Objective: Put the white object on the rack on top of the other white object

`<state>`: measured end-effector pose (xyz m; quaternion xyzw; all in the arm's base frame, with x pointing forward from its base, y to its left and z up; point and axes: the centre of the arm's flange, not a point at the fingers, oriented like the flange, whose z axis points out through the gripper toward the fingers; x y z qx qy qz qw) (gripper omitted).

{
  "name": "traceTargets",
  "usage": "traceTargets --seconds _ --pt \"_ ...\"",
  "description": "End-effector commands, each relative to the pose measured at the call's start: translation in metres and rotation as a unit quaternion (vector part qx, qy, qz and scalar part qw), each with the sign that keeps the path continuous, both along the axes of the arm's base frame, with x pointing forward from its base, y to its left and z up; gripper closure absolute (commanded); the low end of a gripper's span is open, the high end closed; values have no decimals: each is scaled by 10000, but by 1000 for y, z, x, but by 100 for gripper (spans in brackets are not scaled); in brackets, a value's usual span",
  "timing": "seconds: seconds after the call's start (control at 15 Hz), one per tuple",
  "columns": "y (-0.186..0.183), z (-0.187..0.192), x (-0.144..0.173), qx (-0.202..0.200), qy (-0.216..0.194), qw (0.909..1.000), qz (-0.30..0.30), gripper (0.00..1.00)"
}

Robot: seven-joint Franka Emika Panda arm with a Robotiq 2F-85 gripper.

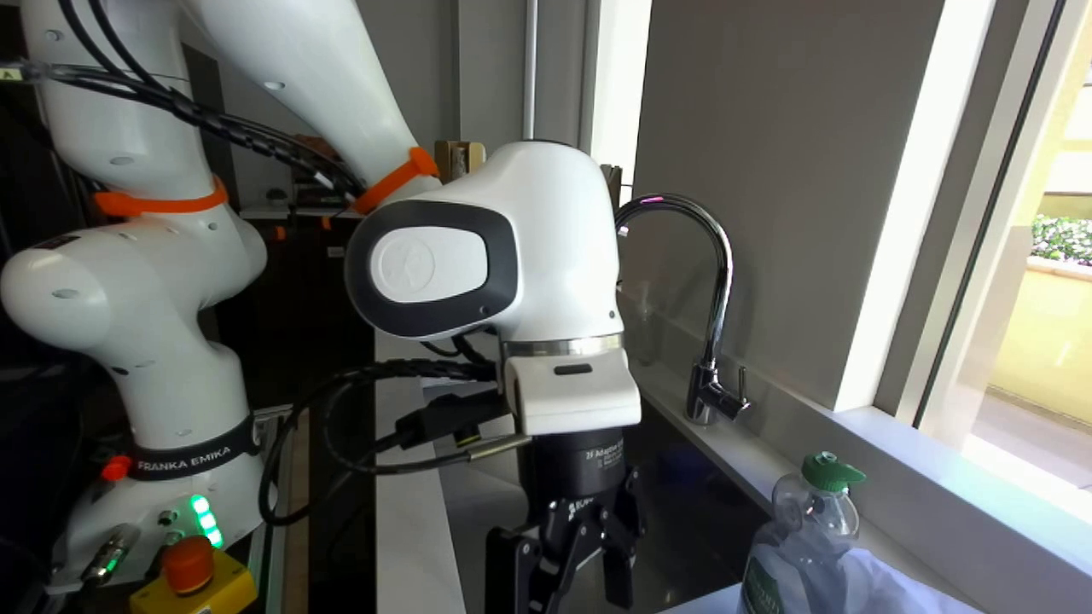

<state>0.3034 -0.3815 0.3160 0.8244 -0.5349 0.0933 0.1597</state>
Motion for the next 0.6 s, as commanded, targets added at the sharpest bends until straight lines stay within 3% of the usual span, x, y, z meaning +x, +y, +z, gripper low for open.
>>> traceTargets --seconds 0.0,0.53 --pt "11 11 -1 -10 -141 9999 -76 0" --pt "7 25 6 -125 -275 9995 28 0"
